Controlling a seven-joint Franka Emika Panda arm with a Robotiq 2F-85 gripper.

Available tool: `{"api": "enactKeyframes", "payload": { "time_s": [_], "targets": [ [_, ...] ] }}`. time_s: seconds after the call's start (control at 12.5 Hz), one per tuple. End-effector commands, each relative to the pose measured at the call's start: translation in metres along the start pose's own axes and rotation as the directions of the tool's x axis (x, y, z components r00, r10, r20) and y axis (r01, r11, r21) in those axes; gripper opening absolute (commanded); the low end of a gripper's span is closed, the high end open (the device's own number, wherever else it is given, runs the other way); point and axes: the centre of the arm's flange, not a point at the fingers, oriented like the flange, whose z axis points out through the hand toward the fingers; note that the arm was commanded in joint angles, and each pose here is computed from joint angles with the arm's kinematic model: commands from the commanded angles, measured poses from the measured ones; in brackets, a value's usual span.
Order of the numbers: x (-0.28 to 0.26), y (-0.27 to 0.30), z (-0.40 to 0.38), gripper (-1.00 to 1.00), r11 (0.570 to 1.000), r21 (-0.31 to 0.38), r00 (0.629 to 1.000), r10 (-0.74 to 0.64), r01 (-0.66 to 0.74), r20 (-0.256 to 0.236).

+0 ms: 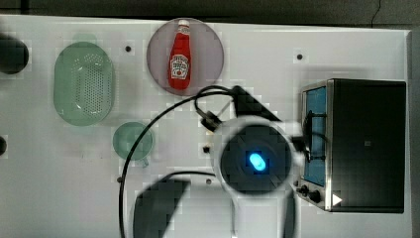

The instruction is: Pick Banana and place it in mug.

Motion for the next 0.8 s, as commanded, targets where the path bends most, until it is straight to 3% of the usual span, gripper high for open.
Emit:
{"api": "enactKeyframes", "payload": {
  "time_s": [0.08,0.32,0.64,0.8],
  "targets": [
    [-0.014,0.004,0.1,1.0,0.948,-0.035,0.943,-0.311,0.317,0.116],
    [-0.011,-0.001,0.162,1.0,0.902,-0.016,0.898,-0.428,0.432,0.099],
    [-0.013,0.0,0.236,1.0,0.842,-0.007,0.834,-0.532,0.539,0.146],
    [-0.012,0.002,0.265,1.0,0.842,-0.006,0.834,-0.534,0.54,0.138]
  ]
}}
